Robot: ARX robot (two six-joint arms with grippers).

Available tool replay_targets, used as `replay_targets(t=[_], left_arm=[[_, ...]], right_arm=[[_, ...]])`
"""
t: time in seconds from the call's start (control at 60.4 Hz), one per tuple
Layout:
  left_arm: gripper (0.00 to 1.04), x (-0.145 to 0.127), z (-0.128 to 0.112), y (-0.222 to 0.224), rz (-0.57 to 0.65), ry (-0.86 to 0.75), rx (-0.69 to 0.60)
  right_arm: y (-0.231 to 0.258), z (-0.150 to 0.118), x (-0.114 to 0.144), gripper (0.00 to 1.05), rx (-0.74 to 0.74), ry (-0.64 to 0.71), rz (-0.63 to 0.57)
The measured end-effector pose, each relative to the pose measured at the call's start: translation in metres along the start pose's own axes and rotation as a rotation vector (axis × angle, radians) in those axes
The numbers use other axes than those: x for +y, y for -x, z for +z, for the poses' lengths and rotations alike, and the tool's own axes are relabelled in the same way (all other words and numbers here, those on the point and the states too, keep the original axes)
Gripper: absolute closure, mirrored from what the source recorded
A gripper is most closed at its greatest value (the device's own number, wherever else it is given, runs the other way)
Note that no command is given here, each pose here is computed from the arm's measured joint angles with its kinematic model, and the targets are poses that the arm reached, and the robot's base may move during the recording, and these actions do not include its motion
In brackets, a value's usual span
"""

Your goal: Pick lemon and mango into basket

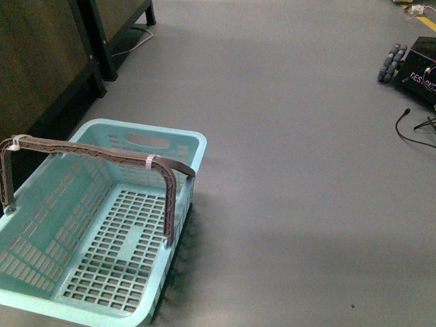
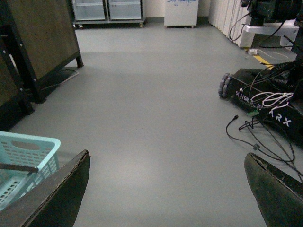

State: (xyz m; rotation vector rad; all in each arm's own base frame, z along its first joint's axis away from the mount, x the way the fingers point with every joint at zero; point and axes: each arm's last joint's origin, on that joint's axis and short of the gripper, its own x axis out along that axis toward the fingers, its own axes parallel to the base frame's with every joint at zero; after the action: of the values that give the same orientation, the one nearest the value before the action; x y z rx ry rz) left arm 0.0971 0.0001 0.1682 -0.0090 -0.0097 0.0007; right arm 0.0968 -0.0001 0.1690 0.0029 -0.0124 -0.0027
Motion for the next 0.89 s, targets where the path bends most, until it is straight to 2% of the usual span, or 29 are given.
replay_targets(t=[0.497,0.514,0.53,0.563,0.613,0.712,0.779,0.895], left_arm=[[0.07,0.000,0.000,0.000,0.011,0.011,0.011],[0.07,0.000,-0.001,0.000,0.049,0.043,0.066],[0.07,0.000,-0.001,-0.001,0.114,0.082,0.199],[0.07,0.000,0.001,-0.003,0.217,0.158,0.365],[0.07,0.001,-0.001,-0.007,0.292,0.230,0.511],[0.07,0.002,-0.005,-0.019,0.326,0.449,0.580],[0.07,0.005,-0.001,-0.033,0.320,0.615,0.562],[0.07,0.009,-0.003,-0.056,0.320,0.767,0.539]], right_arm=[[0.000,0.000,0.000,0.09,0.000,0.000,0.000],[0.000,0.000,0.000,0.09,0.000,0.000,0.000],[0.000,0.000,0.000,0.09,0.000,0.000,0.000],[0.000,0.000,0.000,0.09,0.000,0.000,0.000],[0.000,0.000,0.000,0.09,0.000,0.000,0.003],[0.000,0.000,0.000,0.09,0.000,0.000,0.002],[0.000,0.000,0.000,0.09,0.000,0.000,0.002],[0.000,0.000,0.000,0.09,0.000,0.000,0.002]])
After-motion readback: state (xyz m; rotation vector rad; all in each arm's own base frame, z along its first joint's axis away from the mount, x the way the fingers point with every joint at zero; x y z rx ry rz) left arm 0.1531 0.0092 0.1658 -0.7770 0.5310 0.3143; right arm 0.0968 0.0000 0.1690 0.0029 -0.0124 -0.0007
